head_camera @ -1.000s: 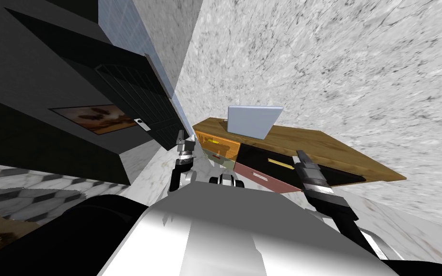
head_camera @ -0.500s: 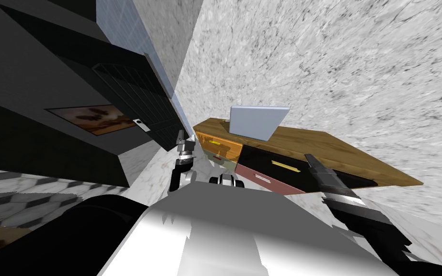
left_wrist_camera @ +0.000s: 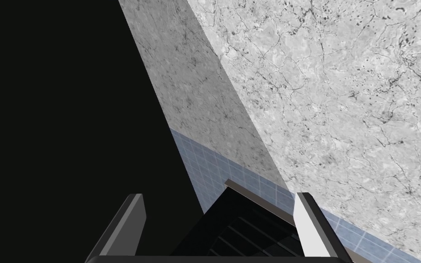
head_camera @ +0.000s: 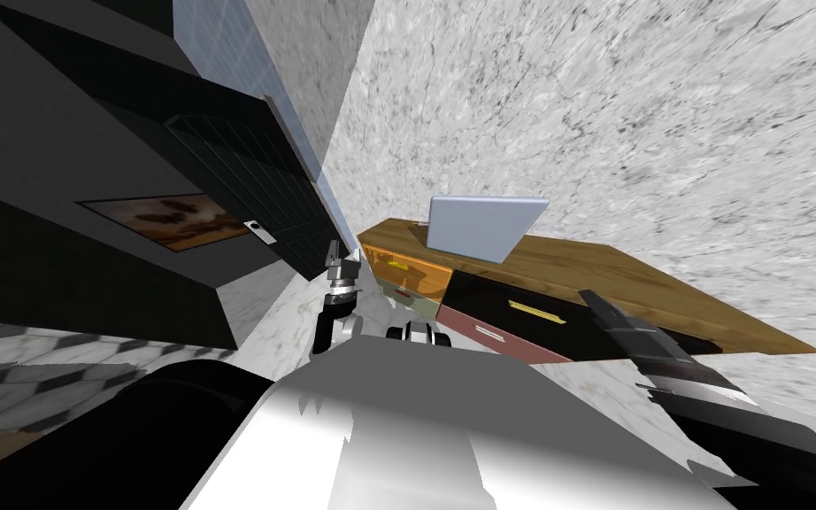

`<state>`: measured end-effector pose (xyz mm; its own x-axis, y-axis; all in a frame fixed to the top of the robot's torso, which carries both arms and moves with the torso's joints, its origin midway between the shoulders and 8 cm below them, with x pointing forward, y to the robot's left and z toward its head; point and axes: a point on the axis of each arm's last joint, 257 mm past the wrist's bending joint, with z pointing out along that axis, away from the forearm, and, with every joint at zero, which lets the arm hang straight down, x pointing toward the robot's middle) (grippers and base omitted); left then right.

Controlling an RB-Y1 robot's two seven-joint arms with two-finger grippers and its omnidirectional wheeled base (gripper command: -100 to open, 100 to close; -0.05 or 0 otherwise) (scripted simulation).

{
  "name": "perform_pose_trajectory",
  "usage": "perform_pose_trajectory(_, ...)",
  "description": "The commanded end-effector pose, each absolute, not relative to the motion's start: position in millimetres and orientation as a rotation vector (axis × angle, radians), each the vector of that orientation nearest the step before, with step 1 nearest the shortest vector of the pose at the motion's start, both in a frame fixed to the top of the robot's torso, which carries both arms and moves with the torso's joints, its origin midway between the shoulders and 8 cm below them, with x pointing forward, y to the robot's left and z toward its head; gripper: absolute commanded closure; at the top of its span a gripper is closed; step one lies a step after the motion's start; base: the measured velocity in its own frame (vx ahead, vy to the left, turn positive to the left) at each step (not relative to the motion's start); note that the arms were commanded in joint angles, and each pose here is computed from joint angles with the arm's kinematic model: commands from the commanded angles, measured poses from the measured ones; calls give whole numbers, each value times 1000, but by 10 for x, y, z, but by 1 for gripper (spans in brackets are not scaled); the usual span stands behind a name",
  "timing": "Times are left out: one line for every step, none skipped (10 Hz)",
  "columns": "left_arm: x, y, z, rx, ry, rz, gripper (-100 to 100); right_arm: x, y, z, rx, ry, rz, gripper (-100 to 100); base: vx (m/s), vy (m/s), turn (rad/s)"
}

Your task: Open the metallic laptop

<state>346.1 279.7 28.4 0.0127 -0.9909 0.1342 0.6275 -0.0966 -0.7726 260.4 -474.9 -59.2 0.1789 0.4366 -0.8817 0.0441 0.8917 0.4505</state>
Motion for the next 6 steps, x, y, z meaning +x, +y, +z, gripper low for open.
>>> perform_pose_trajectory(3461, 2797, 284, -804, 598, -1501, 0, 2510, -4936, -509, 336, 1437, 151, -100, 54, 53, -7)
perform_pose_trajectory(3461, 2797, 284, -804, 598, -1501, 0, 2462, -5007, -504, 286, 1485, 80, -100, 43, 52, -3)
perform_pose_trajectory(3461, 2797, 284, -804, 598, -1501, 0, 2450, -5043, -448, 278, 1479, 64, -100, 29, 38, -5)
perform_pose_trajectory(3461, 2797, 284, -804, 598, -1501, 0, 2406, -5122, -422, 223, 1523, -12, -100, 48, 50, -6)
perform_pose_trajectory(3461, 2797, 284, -804, 598, -1501, 0, 2398, -5146, -380, 218, 1518, -23, -100, 42, 45, -6)
perform_pose_trajectory(3461, 2797, 284, -804, 598, -1501, 0, 2356, -5234, -326, 158, 1557, -104, -100, 41, 56, -6)
